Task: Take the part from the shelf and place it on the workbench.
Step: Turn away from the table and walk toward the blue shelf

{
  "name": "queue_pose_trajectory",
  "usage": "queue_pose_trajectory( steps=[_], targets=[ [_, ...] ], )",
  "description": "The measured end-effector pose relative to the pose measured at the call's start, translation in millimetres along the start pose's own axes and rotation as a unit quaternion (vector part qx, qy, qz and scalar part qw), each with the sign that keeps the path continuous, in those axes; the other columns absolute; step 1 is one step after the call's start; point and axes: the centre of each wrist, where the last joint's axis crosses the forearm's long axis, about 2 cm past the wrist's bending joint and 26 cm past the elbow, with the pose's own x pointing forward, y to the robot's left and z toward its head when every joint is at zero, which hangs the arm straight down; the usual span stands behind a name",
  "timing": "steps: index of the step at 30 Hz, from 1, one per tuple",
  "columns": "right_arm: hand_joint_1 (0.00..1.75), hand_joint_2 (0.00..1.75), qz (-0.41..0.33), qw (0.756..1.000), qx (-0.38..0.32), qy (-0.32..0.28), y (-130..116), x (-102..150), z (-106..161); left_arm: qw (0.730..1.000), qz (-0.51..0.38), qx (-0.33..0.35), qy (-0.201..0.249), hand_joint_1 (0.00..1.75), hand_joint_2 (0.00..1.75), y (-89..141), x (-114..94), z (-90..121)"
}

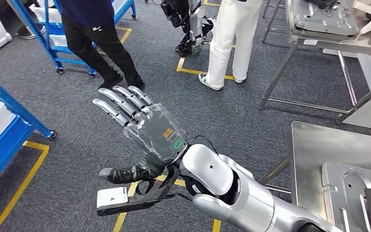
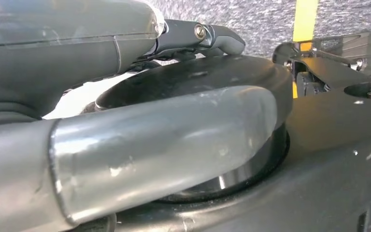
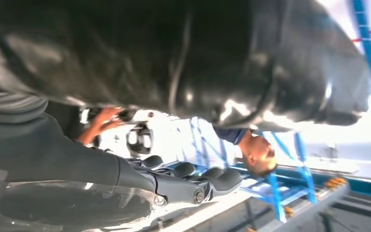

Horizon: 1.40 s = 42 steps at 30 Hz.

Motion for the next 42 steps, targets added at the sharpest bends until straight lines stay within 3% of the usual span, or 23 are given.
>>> queue_pose_trajectory(
  steps=[12,22,36,42],
  targets=[
    [0.00,0.00,-0.037,0.999,0.019,-0.017,13.0,16.7,2.9,1.000,0.000,0.006,0.012,0.00,0.00,4.7,-8.7,0.9],
    [0.00,0.00,-0.080,0.996,0.039,-0.014,30.3,25.3,10.9,1.000,0.003,0.003,0.006,0.00,0.00,2.1,-3.3,0.2],
    [0.00,0.00,-0.097,0.994,0.041,-0.018,33.5,29.3,12.6,1.000,0.003,0.009,0.005,0.00,0.00,2.5,3.2,-0.6],
    [0.00,0.00,-0.097,0.994,0.040,-0.018,33.2,29.2,12.4,1.000,0.003,0.016,0.021,0.00,0.00,4.1,-8.4,0.8]
  ],
)
